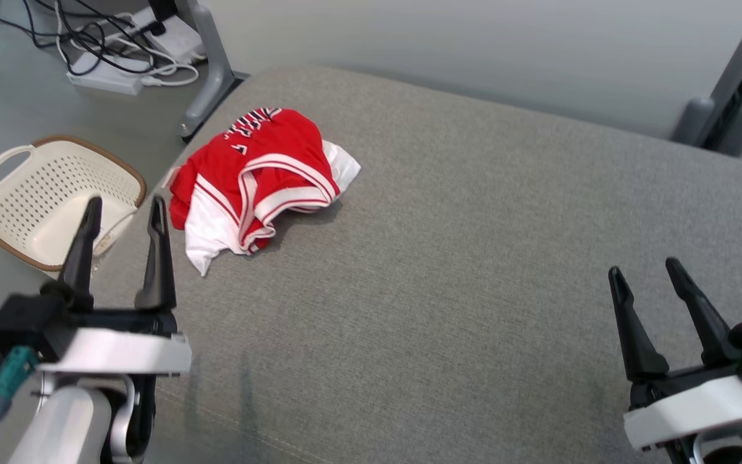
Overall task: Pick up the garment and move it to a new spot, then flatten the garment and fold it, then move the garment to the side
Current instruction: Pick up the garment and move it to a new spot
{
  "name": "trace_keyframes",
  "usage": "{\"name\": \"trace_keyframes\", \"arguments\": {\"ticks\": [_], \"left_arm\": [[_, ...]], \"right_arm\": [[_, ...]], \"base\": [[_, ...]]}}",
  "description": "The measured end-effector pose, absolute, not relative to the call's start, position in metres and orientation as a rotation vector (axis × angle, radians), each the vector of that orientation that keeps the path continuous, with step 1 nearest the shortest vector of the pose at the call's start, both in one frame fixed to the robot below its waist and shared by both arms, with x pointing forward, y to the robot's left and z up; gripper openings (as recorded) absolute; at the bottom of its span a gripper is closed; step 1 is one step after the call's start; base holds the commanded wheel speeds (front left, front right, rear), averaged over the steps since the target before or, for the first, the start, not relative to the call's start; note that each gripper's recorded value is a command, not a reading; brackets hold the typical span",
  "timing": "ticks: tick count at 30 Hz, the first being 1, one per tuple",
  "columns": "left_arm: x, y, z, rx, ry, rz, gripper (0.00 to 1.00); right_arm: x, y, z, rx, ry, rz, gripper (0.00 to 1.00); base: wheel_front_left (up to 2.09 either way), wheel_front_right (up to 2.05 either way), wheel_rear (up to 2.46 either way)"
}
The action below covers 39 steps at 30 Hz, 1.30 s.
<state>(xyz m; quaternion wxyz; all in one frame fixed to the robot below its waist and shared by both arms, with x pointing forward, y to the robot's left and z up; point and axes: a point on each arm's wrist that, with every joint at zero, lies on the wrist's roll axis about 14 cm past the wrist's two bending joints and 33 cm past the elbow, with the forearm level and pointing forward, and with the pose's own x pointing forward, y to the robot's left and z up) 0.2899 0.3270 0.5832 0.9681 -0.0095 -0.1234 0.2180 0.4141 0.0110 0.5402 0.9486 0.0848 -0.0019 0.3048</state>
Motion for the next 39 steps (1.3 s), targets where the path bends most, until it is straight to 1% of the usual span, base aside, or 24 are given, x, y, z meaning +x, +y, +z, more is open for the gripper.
{"name": "trace_keyframes", "arguments": {"ticks": [2, 7, 12, 20, 25, 26, 27, 28, 34, 39], "left_arm": [[0.309, 0.325, 0.586, -0.044, -0.249, 0.412, 1.00], [0.361, 0.325, 0.557, -0.087, -0.123, 0.352, 1.00], [0.402, 0.331, 0.490, -0.142, 0.094, 0.341, 1.00], [0.432, 0.336, 0.391, -0.197, 0.372, 0.348, 1.00], [0.439, 0.330, 0.354, -0.209, 0.467, 0.344, 1.00], [0.440, 0.330, 0.351, -0.202, 0.472, 0.347, 0.85], [0.443, 0.330, 0.352, -0.197, 0.463, 0.344, 0.08], [0.447, 0.329, 0.356, -0.197, 0.436, 0.343, 0.00], [0.463, 0.337, 0.398, -0.151, 0.297, 0.327, 0.00], [0.476, 0.344, 0.468, -0.083, 0.100, 0.312, 0.00]], "right_arm": [[0.422, 0.010, 0.539, 0.170, -0.003, 0.615, 1.00], [0.445, 0.001, 0.528, 0.159, 0.011, 0.593, 1.00], [0.464, -0.017, 0.498, 0.154, 0.071, 0.544, 1.00], [0.481, -0.049, 0.455, 0.151, 0.149, 0.456, 1.00], [0.485, -0.060, 0.438, 0.149, 0.179, 0.425, 1.00], [0.485, -0.061, 0.437, 0.148, 0.182, 0.421, 1.00], [0.486, -0.062, 0.438, 0.150, 0.179, 0.419, 1.00], [0.487, -0.063, 0.439, 0.151, 0.172, 0.417, 1.00], [0.483, -0.065, 0.452, 0.150, 0.144, 0.407, 1.00], [0.474, -0.068, 0.470, 0.159, 0.106, 0.394, 1.00]], "base": [[0.00, 0.00, 0.00], [0.00, 0.00, 0.00], [0.00, 0.00, 0.00], [0.00, 0.00, 0.00], [0.00, 0.00, 0.00], [0.00, 0.00, 0.00], [0.00, 0.00, 0.00], [0.00, 0.00, 0.00], [0.00, 0.00, 0.00], [0.00, 0.00, 0.00]]}}
